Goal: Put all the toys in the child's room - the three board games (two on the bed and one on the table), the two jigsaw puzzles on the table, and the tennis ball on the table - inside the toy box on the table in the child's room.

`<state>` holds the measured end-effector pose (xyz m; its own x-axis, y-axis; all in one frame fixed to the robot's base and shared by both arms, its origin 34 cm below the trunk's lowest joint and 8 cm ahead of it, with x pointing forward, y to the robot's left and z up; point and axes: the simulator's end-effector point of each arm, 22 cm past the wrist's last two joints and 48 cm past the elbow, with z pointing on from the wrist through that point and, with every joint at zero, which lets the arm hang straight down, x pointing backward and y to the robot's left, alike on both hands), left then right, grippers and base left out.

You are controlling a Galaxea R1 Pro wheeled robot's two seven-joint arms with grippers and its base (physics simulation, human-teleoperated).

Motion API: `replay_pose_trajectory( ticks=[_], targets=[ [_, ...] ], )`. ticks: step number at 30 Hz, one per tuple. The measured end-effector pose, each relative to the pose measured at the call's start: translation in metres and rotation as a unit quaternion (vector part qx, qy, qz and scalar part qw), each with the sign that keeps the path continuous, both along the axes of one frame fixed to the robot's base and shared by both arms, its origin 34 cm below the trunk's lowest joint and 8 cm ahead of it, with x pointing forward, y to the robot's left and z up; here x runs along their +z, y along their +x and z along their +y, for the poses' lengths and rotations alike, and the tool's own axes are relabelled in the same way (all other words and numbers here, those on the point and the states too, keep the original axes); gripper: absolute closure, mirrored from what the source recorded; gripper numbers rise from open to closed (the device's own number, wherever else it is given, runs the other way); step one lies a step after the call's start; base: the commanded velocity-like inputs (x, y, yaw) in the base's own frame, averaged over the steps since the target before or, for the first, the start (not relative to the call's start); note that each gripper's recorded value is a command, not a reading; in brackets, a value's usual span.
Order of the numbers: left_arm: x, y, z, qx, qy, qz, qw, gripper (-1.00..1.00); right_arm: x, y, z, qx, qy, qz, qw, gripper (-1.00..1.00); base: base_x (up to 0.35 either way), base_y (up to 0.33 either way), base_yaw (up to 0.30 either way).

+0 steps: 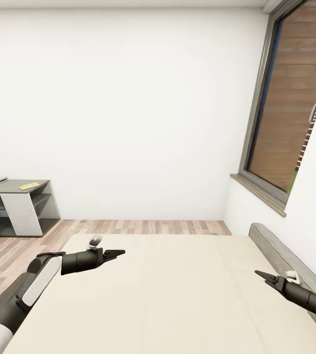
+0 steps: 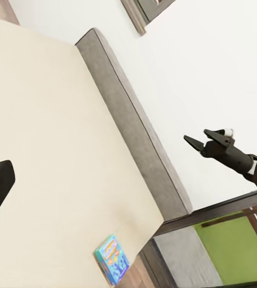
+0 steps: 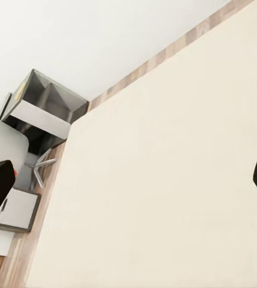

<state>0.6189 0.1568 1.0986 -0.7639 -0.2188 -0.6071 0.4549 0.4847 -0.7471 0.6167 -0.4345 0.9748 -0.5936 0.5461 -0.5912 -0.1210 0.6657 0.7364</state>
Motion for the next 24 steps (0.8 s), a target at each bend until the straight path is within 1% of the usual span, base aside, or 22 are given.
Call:
replay_pose_trajectory(
  ticks=[6,16,19,24],
  targets=[
    [0.0000,0.0000,0.0000,0.000,0.000,0.000,1.0000,-1.00,-0.0044,0.0008,-0.0021,-0.006,-0.007,0.007,0.9999,-1.00,0.000,-0.294,0.000],
    [0.0000,0.0000,0.0000,0.000,0.000,0.000,1.0000,-1.00,-0.0044,0.0018,-0.0021,-0.009,-0.005,0.007,0.9999,-1.00,0.000,-0.286,0.000],
    [0.0001,0.0000,0.0001,0.000,0.000,0.000,1.0000,-1.00,-0.0043,0.0019,-0.0021,-0.009,-0.005,0.007,0.9999,-1.00,0.000,-0.157,0.000],
    [-0.0001,0.0002,0.0001,0.000,0.000,0.000,1.0000,-1.00,-0.0058,0.0013,-0.0011,-0.007,-0.007,0.009,0.9999,-1.00,0.000,-0.053,0.000]
  ],
)
